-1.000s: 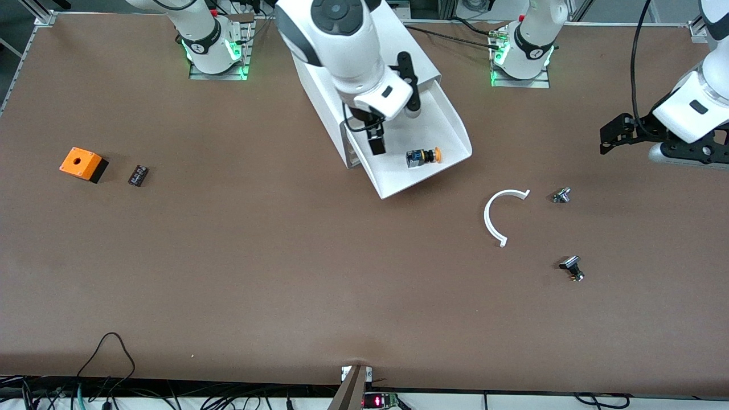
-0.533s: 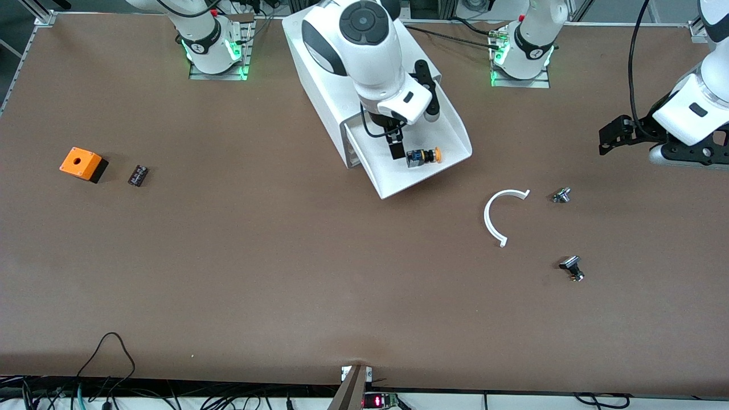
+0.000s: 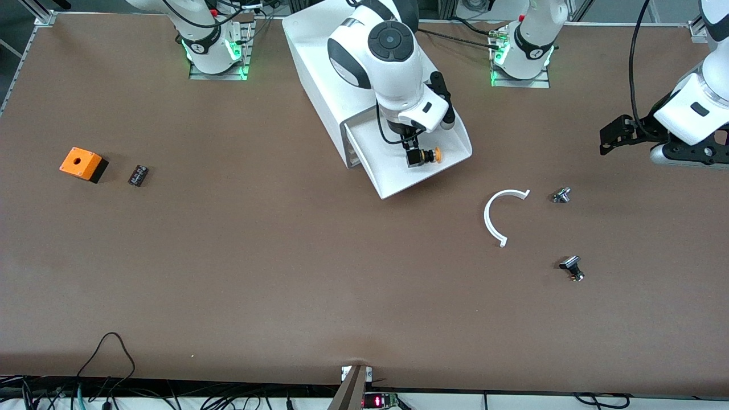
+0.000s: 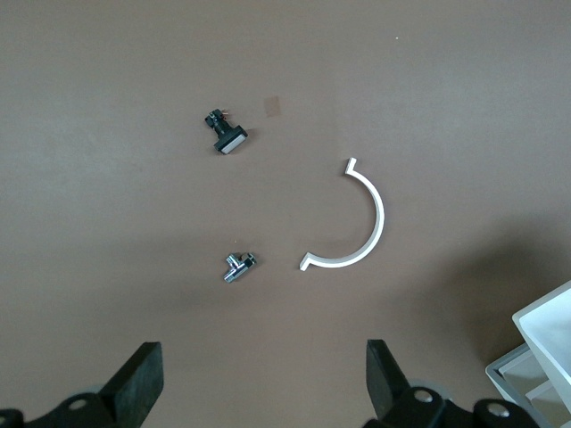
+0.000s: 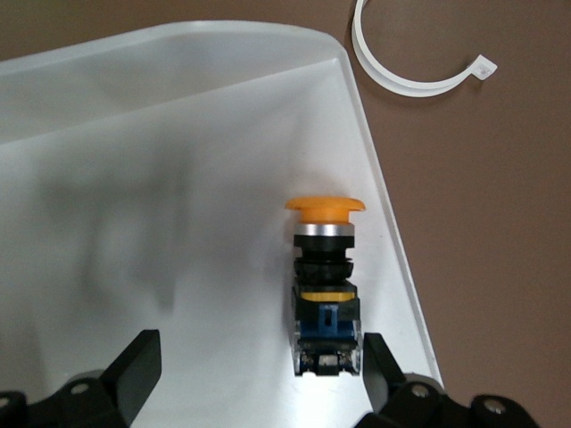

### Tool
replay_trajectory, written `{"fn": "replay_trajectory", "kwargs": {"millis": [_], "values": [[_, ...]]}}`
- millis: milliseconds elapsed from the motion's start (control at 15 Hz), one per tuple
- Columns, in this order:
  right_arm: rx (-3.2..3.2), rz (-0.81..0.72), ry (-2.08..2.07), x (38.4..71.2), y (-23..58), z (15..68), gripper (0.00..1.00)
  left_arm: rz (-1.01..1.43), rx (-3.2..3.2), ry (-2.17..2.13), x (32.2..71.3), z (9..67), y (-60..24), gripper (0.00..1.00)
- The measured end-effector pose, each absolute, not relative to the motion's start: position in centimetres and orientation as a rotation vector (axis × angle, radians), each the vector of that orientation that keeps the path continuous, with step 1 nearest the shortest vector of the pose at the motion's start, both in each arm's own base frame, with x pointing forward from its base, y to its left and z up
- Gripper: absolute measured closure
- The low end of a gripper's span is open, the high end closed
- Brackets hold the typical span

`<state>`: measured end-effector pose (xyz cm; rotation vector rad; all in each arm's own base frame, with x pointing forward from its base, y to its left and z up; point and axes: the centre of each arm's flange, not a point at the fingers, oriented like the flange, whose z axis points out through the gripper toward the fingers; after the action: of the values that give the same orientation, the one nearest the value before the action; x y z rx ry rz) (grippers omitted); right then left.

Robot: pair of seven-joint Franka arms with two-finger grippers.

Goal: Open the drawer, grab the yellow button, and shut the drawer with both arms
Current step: 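Close the right gripper on the yellow push button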

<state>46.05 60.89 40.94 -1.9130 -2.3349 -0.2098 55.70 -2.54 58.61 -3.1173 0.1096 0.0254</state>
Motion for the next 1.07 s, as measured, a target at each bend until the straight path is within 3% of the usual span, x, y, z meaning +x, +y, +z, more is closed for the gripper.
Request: {"fn": "replay_trajectory", "kwargs": {"millis": [667,800,867,933,1067], "values": [[-1.931,-0.245,-2.322,46.3,61.4,39.6,0.02,0.025,-3.117,0.104,55.7,58.6,-2.4,0.00],[-1.947,-0.260,-2.306,46.0,61.9,39.5,0.15,0.025,-3.117,0.104,55.7,58.6,-2.4,0.00],[-1.950,-0.270,-2.301,45.8,62.2,39.4,0.28,0.025,-3.118,0.104,55.7,58.6,-2.4,0.00],[-1.951,-0.277,-2.300,45.7,62.3,39.2,0.28,0.025,-3.118,0.103,55.7,58.6,-2.3,0.00],[-1.957,-0.283,-2.300,45.8,62.4,38.9,0.38,0.025,-3.118,0.102,55.7,58.6,-2.3,0.00]]}}
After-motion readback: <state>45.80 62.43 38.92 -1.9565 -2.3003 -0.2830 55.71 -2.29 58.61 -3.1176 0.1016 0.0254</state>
